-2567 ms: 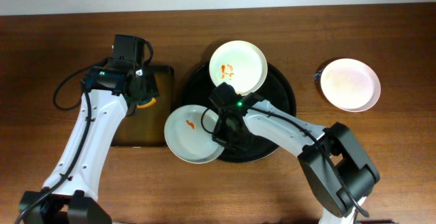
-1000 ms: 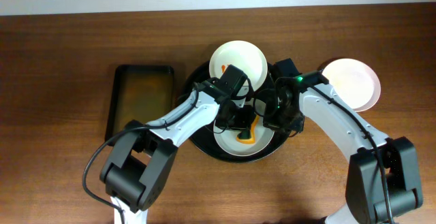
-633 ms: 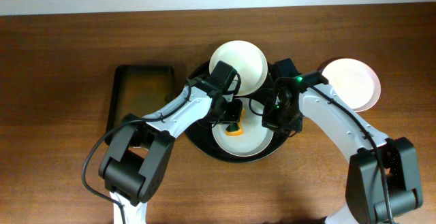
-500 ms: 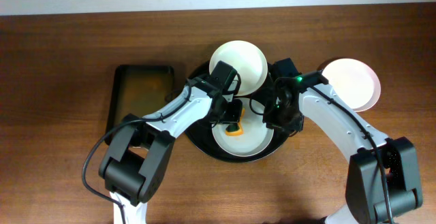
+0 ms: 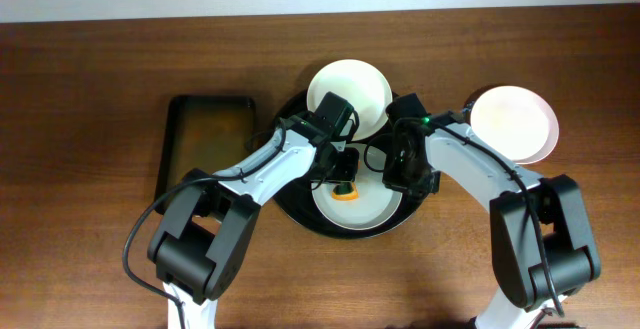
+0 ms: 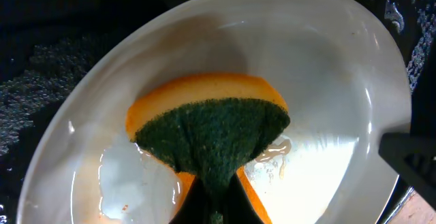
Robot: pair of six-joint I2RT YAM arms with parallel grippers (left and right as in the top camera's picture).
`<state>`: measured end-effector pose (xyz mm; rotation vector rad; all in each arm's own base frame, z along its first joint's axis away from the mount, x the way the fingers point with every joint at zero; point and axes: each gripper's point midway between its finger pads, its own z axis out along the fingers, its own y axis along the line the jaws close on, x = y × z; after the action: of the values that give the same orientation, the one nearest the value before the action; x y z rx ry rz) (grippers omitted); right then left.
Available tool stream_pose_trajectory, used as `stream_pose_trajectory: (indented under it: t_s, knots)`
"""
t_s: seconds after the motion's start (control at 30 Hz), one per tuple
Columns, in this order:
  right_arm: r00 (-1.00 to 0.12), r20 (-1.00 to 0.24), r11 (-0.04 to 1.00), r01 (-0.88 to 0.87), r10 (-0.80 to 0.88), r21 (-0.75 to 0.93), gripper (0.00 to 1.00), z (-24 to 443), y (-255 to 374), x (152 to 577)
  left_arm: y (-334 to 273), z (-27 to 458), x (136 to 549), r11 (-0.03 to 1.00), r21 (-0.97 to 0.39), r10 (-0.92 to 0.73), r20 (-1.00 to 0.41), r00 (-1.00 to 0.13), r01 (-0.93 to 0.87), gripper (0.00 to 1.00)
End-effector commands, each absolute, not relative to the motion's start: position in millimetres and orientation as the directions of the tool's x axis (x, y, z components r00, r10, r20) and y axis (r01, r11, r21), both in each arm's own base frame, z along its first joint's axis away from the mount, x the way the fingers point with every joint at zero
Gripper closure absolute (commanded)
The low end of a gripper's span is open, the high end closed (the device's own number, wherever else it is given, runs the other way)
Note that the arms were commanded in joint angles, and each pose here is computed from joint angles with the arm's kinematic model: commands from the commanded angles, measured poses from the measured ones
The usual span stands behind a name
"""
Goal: Clean dirty plates on tray and stack at the side
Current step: 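Scrub the held plate with the sponge in the left gripper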
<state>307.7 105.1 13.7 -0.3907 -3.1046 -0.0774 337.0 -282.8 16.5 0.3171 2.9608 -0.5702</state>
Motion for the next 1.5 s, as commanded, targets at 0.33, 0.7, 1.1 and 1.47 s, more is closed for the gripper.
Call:
stream_pose_trajectory:
  t_s: [0.33, 0.7, 1.1, 1.47]
  knots:
    - [-0.965, 0.053, 0.967, 0.255, 0.256, -0.025, 0.89, -20, 88, 280, -235, 13, 366, 0.98, -0.198, -0.001, -0.164, -0.987, 0.032, 1.0]
    - [-0.965, 0.063, 0.967, 0.255, 0.256, -0.026, 0.9, -20, 88, 278, -272, 81, 341, 0.924, -0.358, 0.062, -0.211, -0.976, 0.136, 1.0]
    - [-0.964, 0.071, 0.966, 0.255, 0.257, -0.027, 0.91, -20, 88, 276, -320, 9, 311, 0.911, -0.373, 0.146, -0.108, -0.983, 0.176, 1.0]
    - [-0.963, 0.077, 0.966, 0.255, 0.257, -0.032, 0.95, -20, 87, 274, -232, -4, 352, 0.982, -0.19, -0.028, -0.104, -0.994, -0.008, 1.0]
